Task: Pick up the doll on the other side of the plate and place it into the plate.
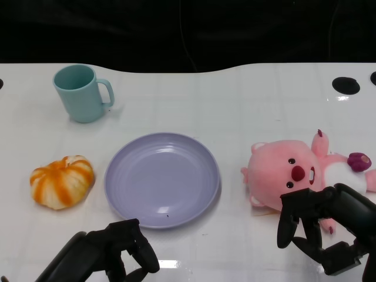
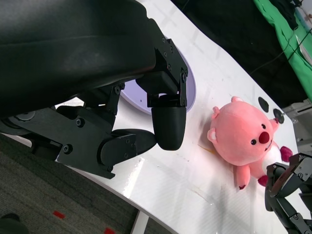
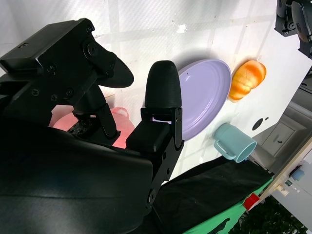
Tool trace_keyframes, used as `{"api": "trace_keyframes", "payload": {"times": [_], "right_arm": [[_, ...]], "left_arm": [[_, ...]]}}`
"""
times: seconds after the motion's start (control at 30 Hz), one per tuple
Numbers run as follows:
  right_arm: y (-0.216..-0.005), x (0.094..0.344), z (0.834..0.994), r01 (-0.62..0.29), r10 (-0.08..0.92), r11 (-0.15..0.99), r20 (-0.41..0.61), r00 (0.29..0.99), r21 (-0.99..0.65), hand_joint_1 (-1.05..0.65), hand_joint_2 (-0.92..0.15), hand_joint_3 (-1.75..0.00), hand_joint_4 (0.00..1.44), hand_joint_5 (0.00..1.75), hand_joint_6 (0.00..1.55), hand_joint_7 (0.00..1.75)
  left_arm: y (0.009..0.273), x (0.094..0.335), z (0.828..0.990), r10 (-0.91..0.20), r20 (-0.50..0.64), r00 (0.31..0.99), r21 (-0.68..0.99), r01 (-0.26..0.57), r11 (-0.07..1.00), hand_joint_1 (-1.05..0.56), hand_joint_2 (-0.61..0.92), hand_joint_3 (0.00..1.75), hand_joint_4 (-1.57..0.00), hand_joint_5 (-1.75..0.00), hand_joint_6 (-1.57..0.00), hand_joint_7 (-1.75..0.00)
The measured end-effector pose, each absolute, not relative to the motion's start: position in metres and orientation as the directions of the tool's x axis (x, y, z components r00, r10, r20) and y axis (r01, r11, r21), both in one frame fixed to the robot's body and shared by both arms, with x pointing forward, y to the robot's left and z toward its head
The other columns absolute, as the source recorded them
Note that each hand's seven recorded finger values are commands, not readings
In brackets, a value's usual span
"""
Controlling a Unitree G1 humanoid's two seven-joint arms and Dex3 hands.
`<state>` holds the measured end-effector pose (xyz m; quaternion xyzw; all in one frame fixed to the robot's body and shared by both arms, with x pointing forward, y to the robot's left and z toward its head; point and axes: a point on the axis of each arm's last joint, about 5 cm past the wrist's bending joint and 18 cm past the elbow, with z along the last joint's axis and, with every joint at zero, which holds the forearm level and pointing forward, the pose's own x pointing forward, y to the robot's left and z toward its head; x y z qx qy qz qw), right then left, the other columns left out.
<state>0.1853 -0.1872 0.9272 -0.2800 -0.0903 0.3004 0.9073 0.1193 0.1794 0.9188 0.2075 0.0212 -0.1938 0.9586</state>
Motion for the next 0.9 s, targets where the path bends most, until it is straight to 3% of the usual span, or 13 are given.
{"api": "trace_keyframes", "payload": {"times": [0.9], "right_arm": [[-0.1871, 0.1865, 0.9283, -0.49, 0.597, 0.662, 0.004, 0.802, -0.567, 0.01, -0.45, -1.14, 0.82, 1.61, 0.81, 1.21]], "left_arm": [[0.1832, 0.1195, 0.9188, -0.353, -0.115, 0.928, 0.399, 0.369, 0.839, -0.25, 0.85, 0.59, -0.64, -1.75, -0.62, -1.34]]}}
